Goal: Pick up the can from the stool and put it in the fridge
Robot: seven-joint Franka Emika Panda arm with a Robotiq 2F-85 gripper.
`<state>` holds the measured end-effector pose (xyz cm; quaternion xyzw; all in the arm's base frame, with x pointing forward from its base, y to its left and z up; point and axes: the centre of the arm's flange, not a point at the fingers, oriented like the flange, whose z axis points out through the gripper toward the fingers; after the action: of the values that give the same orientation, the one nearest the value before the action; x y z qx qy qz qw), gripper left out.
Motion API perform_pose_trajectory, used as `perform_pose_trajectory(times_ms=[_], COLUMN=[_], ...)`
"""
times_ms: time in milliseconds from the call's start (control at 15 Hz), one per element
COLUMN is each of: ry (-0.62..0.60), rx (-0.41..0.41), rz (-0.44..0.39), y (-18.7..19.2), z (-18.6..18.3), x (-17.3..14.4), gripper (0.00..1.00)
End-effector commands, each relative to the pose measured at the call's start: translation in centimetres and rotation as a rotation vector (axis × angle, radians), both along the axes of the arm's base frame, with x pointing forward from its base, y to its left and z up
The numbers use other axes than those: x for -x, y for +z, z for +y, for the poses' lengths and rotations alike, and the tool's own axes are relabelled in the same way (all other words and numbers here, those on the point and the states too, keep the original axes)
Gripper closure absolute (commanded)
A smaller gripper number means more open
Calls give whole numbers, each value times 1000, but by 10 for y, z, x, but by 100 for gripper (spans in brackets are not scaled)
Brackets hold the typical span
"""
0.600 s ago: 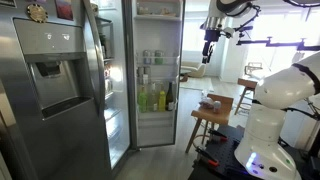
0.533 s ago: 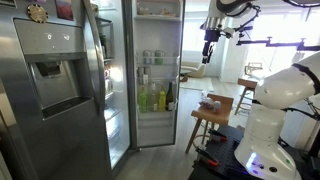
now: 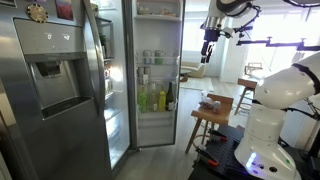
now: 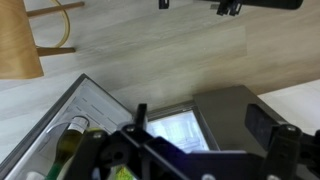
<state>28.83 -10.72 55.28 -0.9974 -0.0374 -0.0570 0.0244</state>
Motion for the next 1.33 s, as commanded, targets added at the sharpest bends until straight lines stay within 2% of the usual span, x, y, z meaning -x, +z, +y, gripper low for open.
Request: perform_pose_trajectory(times_ms=[0,333,600,1267], ry=[-188,-438,-635,-1103], rx=[-34,-42,-20,94], rz=[-68,-197,-296,-442], y=[-5,-13,-16,-21], z=[16,24,8,-87], x=[-19,-52,-71,-89], gripper=[0,0,0,0])
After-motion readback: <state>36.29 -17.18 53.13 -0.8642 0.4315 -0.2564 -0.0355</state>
